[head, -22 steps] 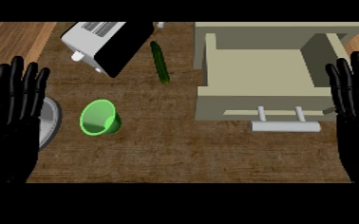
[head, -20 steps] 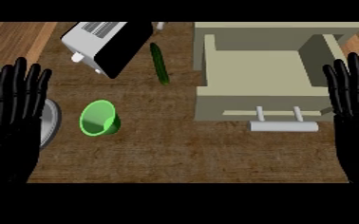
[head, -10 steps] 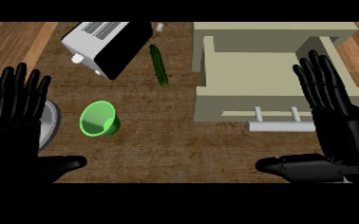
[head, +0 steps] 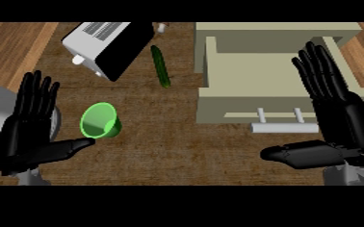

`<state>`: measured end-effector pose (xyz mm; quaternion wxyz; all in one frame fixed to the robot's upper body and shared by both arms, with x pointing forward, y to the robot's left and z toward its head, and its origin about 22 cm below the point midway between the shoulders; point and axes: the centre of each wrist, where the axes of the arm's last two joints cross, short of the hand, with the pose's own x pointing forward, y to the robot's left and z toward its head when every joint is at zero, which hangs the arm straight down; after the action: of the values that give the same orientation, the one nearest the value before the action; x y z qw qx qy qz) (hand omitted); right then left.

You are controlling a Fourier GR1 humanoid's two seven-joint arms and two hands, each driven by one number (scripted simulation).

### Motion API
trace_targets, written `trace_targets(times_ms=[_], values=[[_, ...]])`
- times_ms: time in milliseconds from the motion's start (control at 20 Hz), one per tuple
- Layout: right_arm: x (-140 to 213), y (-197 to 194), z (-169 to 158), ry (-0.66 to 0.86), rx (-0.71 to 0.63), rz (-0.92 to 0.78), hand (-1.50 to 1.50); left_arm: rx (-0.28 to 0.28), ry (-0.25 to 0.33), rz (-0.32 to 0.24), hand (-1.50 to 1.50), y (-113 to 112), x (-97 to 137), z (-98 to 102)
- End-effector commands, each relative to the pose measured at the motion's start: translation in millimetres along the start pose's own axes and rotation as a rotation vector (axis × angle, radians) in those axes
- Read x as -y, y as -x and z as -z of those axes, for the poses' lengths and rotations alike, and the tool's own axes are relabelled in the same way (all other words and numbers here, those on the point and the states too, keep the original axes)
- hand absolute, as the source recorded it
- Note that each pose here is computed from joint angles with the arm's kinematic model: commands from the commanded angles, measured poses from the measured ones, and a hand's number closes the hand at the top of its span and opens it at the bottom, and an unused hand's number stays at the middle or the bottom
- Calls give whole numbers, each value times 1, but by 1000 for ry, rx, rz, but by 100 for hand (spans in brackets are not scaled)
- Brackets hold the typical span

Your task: Pick up the cup, place it into the drawer and close the drawer

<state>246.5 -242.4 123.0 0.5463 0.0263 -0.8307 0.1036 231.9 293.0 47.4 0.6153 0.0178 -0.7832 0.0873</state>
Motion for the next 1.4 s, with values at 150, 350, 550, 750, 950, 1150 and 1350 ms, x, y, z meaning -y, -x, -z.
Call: trace_targets(times_ms=[150, 350, 550, 750, 950, 1150, 1350], values=[[19, 3, 18, -6, 24, 4, -150, -71, -39, 13, -150, 46, -24, 0], [21, -13, 18, 9, 50, -10, -150, -124, -89, 69, -150, 68, -28, -25], [23, -17, 26, 4, 41, -13, -150, -150, -95, 92, -150, 111, -38, -16], [15, -27, 20, -2, 35, -3, -150, -169, -101, 56, -150, 126, -51, -30], [20, 0, 22, 13, 38, 3, -150, -171, -121, 75, -150, 148, -74, -36], [8, -17, 23, -7, 33, -5, -150, -174, -132, 90, -150, 171, -78, -32], [2, 4, 40, -9, 34, 8, -150, -172, -116, 71, -150, 183, -77, -40]])
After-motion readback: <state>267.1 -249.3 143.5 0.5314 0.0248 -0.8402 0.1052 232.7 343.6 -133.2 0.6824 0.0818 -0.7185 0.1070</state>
